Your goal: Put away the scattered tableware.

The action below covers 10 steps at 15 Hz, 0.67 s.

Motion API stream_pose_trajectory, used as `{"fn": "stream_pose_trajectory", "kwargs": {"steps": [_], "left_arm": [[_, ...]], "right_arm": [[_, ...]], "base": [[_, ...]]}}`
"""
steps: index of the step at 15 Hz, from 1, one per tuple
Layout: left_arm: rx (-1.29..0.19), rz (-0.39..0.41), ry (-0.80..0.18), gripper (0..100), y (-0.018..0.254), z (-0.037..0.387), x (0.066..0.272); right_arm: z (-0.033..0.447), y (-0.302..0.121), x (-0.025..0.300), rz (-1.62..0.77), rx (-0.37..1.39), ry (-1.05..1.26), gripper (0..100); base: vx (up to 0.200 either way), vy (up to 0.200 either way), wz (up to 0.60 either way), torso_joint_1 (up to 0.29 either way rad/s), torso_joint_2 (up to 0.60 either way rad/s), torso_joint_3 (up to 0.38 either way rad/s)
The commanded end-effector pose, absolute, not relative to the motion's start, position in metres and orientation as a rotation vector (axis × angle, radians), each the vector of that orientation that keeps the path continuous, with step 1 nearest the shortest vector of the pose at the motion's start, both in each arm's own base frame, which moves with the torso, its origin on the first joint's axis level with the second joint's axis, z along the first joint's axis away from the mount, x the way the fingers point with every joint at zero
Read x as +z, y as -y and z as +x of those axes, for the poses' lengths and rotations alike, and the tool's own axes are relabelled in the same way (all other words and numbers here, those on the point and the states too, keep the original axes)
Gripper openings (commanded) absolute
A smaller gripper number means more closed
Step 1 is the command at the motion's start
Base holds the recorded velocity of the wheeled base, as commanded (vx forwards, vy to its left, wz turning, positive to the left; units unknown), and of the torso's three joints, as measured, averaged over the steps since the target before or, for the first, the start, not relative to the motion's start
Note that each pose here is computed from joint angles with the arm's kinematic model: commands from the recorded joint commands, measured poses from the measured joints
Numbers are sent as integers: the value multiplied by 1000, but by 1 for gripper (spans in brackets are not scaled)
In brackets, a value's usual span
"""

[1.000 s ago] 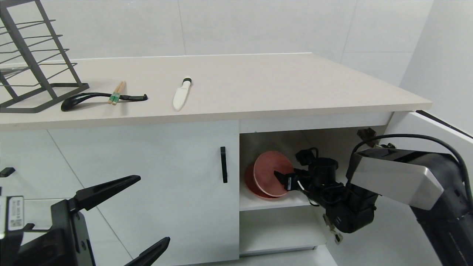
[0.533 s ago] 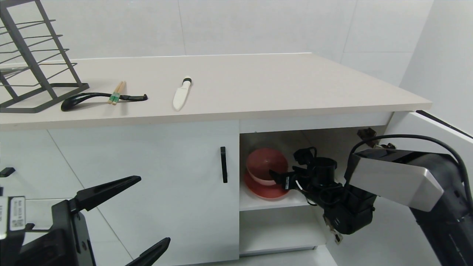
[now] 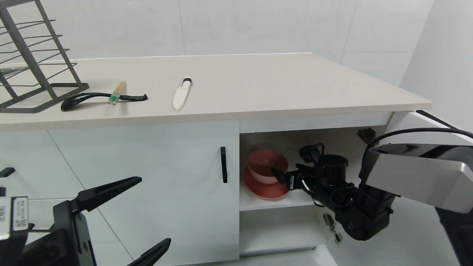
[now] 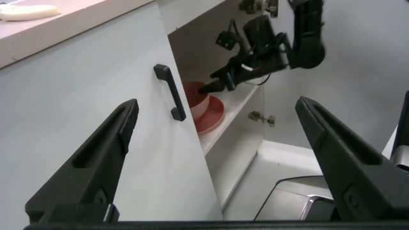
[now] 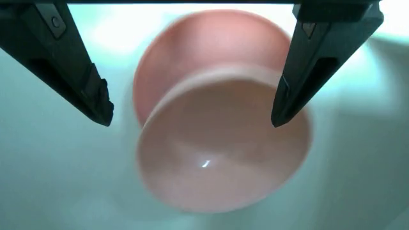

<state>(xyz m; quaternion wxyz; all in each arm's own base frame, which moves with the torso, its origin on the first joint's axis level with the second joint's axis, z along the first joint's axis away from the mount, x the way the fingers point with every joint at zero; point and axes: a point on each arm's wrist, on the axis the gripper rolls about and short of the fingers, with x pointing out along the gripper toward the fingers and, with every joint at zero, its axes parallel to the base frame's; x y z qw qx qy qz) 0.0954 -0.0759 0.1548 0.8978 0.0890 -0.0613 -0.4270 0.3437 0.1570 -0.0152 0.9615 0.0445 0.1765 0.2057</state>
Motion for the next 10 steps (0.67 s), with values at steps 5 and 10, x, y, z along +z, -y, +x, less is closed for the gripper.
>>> {"fn": "stream_pose_trajectory", "kwargs": {"steps": [5,10], "left_arm": [[-885,185,122,100,76,96,154],[-844,186,124,100,73,99,156]], "right_arm": [[241,-137,44,2,510,-367,100],[190,-106,97,42,515,-220,100]], "base": [[0,0,0,0,0,0],[0,0,0,0,0,0]]}}
